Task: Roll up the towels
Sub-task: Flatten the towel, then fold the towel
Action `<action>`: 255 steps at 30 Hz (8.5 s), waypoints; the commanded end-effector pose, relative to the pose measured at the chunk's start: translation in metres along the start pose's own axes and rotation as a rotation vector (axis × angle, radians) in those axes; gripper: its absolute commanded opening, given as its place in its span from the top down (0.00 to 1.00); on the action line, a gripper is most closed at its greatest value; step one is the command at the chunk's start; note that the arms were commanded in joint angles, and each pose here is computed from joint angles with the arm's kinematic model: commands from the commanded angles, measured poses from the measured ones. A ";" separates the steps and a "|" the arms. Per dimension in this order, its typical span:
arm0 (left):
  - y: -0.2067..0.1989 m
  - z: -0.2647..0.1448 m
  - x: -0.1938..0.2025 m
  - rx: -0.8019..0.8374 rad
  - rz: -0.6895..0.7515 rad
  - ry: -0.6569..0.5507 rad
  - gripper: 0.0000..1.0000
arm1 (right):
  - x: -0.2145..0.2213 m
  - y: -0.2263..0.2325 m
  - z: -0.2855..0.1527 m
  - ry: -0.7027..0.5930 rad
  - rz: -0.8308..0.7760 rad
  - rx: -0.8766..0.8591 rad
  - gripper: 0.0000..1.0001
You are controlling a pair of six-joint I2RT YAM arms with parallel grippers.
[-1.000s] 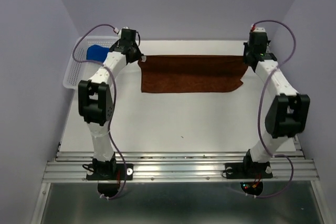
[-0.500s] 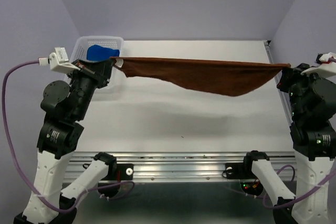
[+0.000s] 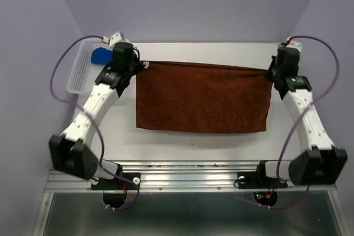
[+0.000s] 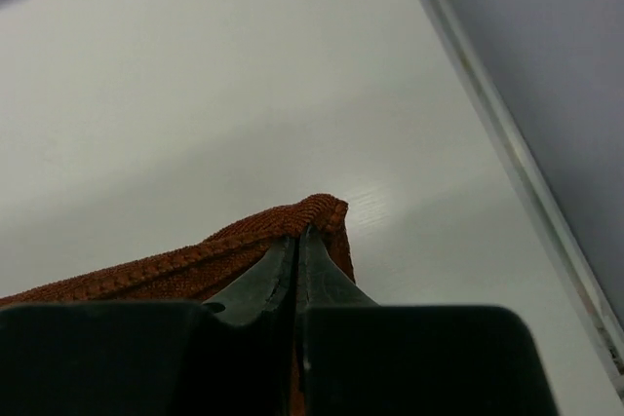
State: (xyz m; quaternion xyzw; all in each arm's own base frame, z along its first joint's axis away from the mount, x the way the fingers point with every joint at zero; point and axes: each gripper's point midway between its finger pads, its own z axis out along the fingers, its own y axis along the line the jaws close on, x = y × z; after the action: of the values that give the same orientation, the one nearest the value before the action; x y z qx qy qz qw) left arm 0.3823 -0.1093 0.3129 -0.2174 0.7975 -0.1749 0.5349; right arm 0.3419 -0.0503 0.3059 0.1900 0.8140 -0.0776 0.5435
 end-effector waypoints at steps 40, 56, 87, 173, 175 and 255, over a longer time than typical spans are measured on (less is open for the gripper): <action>0.081 0.173 0.113 -0.123 0.376 0.305 1.00 | 0.140 -0.013 0.161 0.340 -0.293 0.063 0.99; 0.096 0.133 0.138 -0.183 0.432 0.321 1.00 | 0.162 -0.042 0.129 0.372 -0.296 0.143 0.99; 0.122 0.122 0.197 -0.175 0.398 0.475 1.00 | 0.222 -0.071 0.094 0.588 -0.285 0.269 0.95; 0.116 0.081 0.159 -0.261 0.121 0.404 0.01 | 0.261 -0.049 0.143 0.697 0.064 0.063 0.58; 0.116 0.084 0.163 -0.257 0.121 0.416 0.01 | 0.262 -0.051 0.143 0.695 0.062 0.070 0.76; 0.131 0.088 0.245 -0.303 0.231 0.607 1.00 | 0.154 0.422 -0.092 0.359 -0.084 -0.874 0.91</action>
State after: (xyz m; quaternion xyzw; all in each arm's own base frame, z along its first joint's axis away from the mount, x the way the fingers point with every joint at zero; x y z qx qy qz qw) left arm 0.3753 -0.1386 0.0227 -0.1412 0.9523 -0.0500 0.2659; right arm 0.3644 0.3735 0.1975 -0.0967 0.8898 0.2422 0.3746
